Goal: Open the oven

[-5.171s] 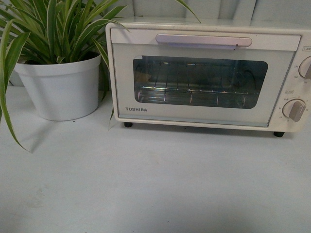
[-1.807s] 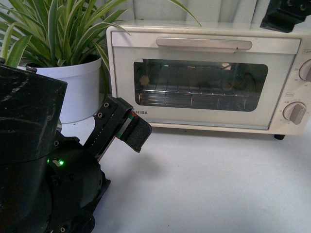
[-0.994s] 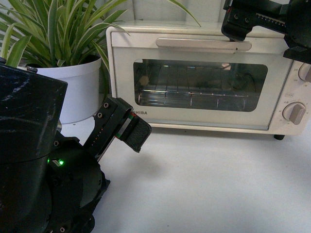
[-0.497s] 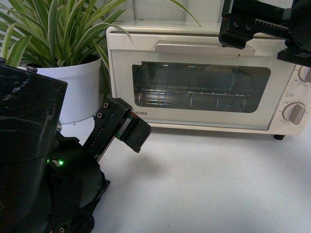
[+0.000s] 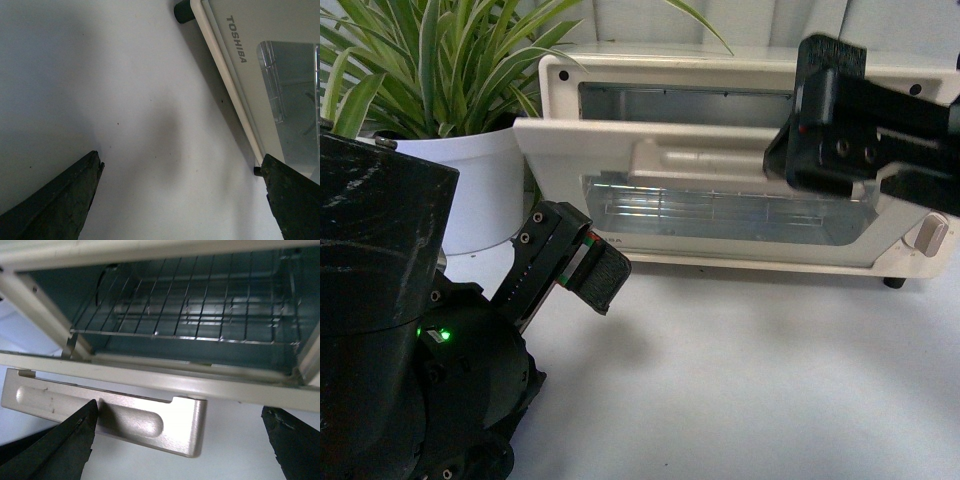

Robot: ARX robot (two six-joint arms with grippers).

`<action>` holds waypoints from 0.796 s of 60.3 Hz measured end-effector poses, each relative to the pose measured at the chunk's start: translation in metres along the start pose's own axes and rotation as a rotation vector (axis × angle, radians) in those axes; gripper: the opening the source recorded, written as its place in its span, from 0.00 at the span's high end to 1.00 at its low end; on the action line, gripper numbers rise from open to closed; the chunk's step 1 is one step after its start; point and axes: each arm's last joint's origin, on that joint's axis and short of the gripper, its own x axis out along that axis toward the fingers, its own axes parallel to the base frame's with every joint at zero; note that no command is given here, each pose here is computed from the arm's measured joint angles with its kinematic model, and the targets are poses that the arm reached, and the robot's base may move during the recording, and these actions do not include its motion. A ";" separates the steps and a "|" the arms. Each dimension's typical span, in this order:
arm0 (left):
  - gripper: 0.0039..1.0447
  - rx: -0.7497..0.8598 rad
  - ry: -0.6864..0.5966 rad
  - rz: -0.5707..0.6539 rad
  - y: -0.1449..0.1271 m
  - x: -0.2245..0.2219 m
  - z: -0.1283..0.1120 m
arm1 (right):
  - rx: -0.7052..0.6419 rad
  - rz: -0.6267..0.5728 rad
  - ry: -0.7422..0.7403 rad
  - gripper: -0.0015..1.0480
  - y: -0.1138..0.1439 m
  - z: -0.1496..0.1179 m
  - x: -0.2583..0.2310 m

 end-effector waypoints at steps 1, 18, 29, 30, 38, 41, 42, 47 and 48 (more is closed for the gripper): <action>0.06 0.000 0.000 0.000 0.000 0.000 0.000 | -0.003 0.010 0.008 0.09 0.000 -0.003 -0.002; 0.06 -0.002 -0.005 0.000 0.000 0.000 0.002 | -0.027 0.058 -0.008 0.09 -0.006 -0.029 -0.049; 0.06 0.014 -0.004 0.007 0.004 -0.005 0.002 | -0.054 0.025 -0.196 0.09 -0.019 -0.034 -0.096; 0.06 0.016 -0.005 0.007 0.005 -0.006 0.002 | -0.056 0.024 -0.199 0.09 -0.020 -0.035 -0.097; 0.06 0.043 -0.010 0.011 0.007 -0.008 0.003 | -0.044 0.006 -0.202 0.09 -0.029 -0.051 -0.107; 0.06 0.068 -0.013 0.016 0.008 -0.009 0.003 | -0.035 0.001 -0.199 0.09 -0.032 -0.056 -0.110; 0.06 0.076 -0.015 0.017 0.009 -0.009 0.003 | -0.033 -0.001 -0.199 0.09 -0.033 -0.057 -0.110; 0.06 0.112 -0.022 0.024 0.010 -0.011 0.004 | -0.023 -0.002 -0.205 0.09 -0.034 -0.059 -0.113; 0.06 0.123 -0.027 0.028 0.011 -0.011 0.004 | -0.022 -0.001 -0.205 0.09 -0.035 -0.059 -0.114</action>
